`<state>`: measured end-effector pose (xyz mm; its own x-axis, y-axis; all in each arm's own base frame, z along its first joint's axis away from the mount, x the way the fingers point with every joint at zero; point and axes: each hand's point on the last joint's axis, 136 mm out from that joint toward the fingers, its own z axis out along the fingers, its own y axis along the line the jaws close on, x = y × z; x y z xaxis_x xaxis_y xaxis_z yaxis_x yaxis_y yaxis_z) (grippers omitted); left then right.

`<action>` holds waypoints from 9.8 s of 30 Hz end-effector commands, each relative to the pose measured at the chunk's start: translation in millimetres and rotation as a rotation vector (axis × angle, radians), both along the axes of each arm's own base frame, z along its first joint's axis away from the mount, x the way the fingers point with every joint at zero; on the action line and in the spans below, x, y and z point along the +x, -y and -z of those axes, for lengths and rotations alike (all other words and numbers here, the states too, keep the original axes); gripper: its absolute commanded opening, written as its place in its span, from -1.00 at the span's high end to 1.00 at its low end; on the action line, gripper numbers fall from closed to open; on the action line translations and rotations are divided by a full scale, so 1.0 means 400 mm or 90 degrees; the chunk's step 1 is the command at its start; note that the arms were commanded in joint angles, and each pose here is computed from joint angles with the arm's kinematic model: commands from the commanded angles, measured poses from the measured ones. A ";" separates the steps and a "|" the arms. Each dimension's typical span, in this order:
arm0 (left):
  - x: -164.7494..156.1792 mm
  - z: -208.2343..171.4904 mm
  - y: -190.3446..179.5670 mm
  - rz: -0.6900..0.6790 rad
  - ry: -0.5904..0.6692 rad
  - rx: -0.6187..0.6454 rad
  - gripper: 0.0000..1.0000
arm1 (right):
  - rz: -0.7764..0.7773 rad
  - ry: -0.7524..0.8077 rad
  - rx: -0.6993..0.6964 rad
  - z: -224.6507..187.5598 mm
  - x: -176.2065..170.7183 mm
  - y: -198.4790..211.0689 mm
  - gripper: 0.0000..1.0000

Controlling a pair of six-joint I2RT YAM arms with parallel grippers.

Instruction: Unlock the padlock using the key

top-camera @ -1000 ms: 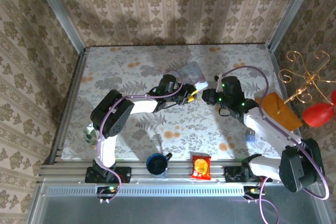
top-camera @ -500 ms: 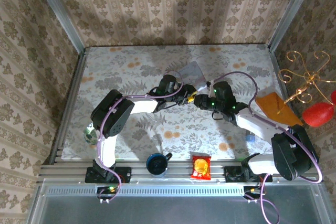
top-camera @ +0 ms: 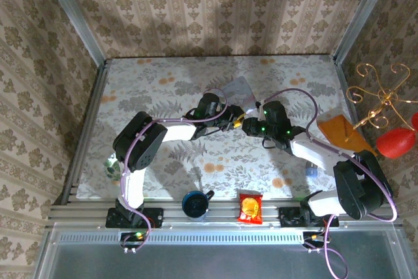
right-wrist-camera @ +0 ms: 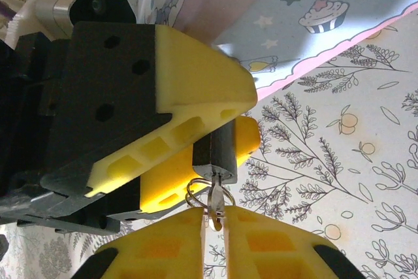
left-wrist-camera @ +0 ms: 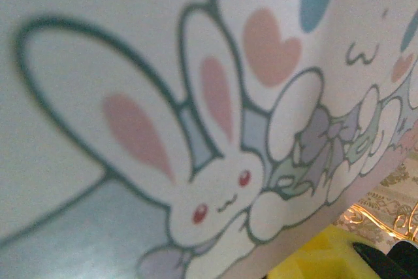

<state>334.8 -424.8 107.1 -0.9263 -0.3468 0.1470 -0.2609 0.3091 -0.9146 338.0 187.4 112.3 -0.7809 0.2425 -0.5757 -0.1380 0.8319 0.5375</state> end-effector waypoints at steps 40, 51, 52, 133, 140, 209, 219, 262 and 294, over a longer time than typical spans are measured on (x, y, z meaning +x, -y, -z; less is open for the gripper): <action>0.020 0.011 -0.021 -0.024 0.014 -0.030 1.00 | 0.032 -0.110 0.563 0.028 0.149 -0.111 1.00; 0.020 0.001 -0.019 -0.020 0.023 -0.031 1.00 | 0.078 -0.167 0.565 0.102 0.143 -0.102 0.69; 0.020 0.002 -0.019 -0.020 0.023 -0.031 1.00 | 0.082 -0.166 0.563 0.104 0.142 -0.098 0.57; 0.041 0.077 -0.262 0.060 0.177 0.344 -1.00 | -0.065 0.050 -0.127 0.106 0.187 0.069 -0.23; 0.112 0.070 -0.271 0.042 0.219 0.376 -1.00 | -0.067 0.038 -0.124 0.126 0.231 0.055 -0.24; 0.304 -0.066 -0.265 0.090 0.470 0.642 -0.95 | 0.135 -0.126 0.190 0.148 0.157 0.086 1.00; 0.319 0.004 -0.261 0.155 0.490 0.763 -0.95 | 0.216 -0.138 0.217 0.119 0.177 0.088 1.00; 0.269 0.097 -0.291 0.174 0.450 0.781 -0.97 | 0.415 -0.037 0.106 0.000 0.276 0.211 1.00; 0.075 0.011 -0.109 0.491 0.729 0.815 -1.00 | 0.097 -0.157 0.210 0.096 0.122 0.112 1.00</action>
